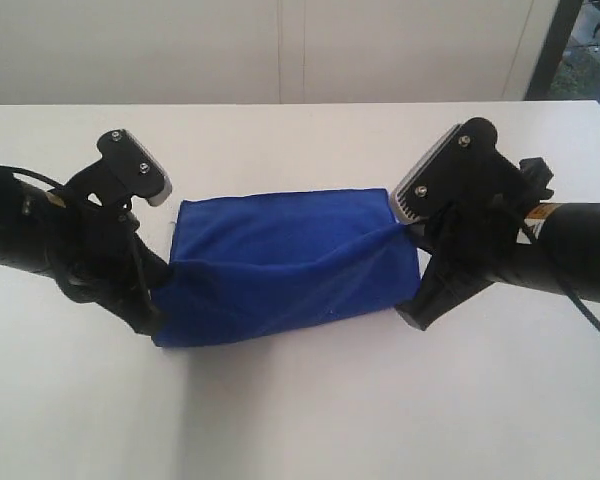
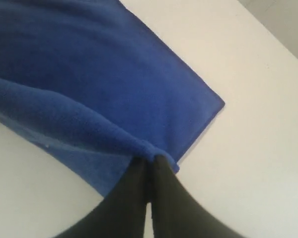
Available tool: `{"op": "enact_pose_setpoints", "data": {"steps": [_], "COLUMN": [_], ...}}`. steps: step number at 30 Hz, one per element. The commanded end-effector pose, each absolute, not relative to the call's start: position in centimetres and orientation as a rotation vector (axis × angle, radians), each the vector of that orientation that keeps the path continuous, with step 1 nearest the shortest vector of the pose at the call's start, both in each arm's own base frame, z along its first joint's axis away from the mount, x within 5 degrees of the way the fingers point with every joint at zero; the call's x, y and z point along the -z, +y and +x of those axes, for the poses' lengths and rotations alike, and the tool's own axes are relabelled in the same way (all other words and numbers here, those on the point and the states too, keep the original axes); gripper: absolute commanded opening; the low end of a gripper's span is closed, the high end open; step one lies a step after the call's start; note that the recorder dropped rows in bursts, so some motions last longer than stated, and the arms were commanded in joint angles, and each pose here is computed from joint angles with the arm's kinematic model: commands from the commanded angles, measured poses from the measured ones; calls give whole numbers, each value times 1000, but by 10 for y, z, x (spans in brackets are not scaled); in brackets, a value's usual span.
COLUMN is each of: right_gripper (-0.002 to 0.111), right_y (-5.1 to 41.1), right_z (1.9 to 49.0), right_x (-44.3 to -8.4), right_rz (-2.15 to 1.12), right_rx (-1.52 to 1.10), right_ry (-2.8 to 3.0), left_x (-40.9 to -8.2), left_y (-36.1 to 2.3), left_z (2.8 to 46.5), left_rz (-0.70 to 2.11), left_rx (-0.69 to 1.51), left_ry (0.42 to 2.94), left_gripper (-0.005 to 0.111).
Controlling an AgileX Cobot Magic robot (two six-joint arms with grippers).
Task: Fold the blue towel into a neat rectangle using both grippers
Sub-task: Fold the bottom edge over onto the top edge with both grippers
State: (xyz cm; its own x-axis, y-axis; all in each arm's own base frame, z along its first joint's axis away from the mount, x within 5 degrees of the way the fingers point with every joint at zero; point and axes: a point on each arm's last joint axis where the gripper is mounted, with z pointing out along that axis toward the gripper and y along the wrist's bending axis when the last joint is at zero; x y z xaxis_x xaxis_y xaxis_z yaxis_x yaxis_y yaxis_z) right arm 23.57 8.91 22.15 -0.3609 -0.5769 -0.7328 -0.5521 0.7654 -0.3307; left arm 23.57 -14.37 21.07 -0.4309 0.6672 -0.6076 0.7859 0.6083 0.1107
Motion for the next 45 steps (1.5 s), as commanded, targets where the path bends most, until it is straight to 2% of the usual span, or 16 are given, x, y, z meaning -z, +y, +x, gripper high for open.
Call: {"op": "enact_pose_setpoints", "data": {"steps": [1,8,19,34,45], "right_gripper": [0,0,0,0,0], "right_y": [89,94,86,92,88], "right_z": [251,275,319,354,358], "right_x": [-214,-206,-206,-172,-189], "right_rz": [-782,-679,-557,-565,-517], "right_rx": [61,72,103,160,209], "right_ry": [1997,1969,1986,1984,1878], "left_x": [-205,-195,-218,-176,-212], "left_y": [-145,-149,-166,-172,-176], "left_z": [252,269,310,336,342], "left_rz": [1005,944,837,821,786], "left_rx": [198,147,162,127,152], "left_ry": [2193,2172,2094,2165,2079], "left_gripper": [0,0,0,0,0]}}
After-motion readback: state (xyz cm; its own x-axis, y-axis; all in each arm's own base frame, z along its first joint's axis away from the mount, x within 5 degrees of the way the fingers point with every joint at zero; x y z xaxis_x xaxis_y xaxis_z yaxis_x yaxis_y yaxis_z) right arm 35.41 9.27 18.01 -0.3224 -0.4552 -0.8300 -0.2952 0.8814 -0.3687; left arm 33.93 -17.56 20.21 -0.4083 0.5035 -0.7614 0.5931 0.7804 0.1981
